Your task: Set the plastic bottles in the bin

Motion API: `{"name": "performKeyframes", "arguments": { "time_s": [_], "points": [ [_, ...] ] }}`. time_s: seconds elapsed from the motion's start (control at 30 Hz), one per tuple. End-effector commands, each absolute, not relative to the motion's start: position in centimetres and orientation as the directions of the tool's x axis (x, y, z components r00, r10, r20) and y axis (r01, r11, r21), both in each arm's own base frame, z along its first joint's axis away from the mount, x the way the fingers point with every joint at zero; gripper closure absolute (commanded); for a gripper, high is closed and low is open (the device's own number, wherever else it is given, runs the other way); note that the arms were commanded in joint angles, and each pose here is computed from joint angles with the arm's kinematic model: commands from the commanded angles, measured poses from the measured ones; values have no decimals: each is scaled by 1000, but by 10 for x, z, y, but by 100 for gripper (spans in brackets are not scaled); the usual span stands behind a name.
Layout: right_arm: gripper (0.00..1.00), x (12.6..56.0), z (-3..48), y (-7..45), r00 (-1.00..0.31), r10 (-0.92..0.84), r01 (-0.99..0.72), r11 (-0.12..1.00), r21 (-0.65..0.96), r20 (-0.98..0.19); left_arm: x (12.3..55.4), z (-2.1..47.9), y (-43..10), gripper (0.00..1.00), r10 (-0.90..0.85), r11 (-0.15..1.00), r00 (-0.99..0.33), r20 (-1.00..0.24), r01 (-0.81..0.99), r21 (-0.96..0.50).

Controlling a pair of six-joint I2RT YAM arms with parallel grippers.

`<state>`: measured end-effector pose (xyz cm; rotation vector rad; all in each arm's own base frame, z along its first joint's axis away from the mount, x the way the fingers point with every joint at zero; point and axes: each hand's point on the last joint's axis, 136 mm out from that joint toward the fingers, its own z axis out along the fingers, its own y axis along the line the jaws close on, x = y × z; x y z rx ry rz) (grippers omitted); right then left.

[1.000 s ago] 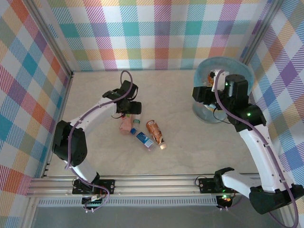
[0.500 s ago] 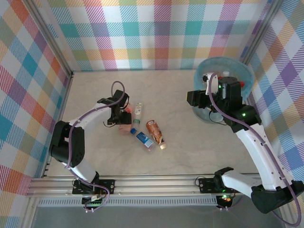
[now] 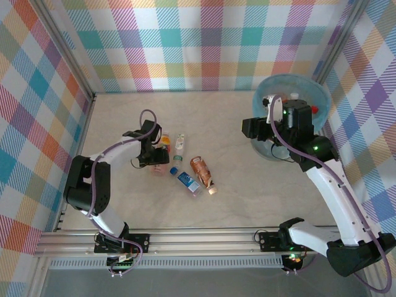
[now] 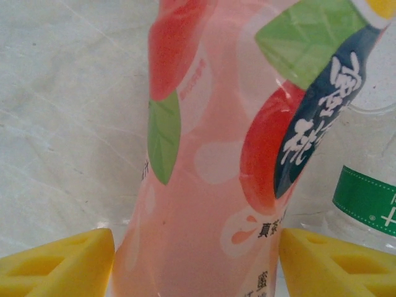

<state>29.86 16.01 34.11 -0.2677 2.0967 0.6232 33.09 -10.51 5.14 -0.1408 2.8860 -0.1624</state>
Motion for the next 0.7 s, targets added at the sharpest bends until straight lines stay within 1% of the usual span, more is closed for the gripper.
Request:
{"name": "performKeyframes", "arguments": {
  "time_s": [0.0,0.17,0.33,0.53,0.67],
  "points": [
    [40,299,343,168,-566,54,-435,828,354,-822,326,37,-103,23,-118,988,-976,-183,-97,-120],
    [40,298,342,169,-569,54,-438,825,357,-821,328,37,-99,23,-121,990,-973,-198,-102,-102],
    [40,299,341,170,-575,54,-438,823,363,-816,331,46,-97,31,-124,989,-966,-228,-102,-103],
    [39,298,346,171,-566,62,-443,818,367,-822,338,76,-86,33,-143,989,-936,-322,-122,-87],
    [40,298,354,171,-552,70,-452,813,369,-831,342,115,-77,34,-150,989,-889,-432,-128,-79]
  ]
}}
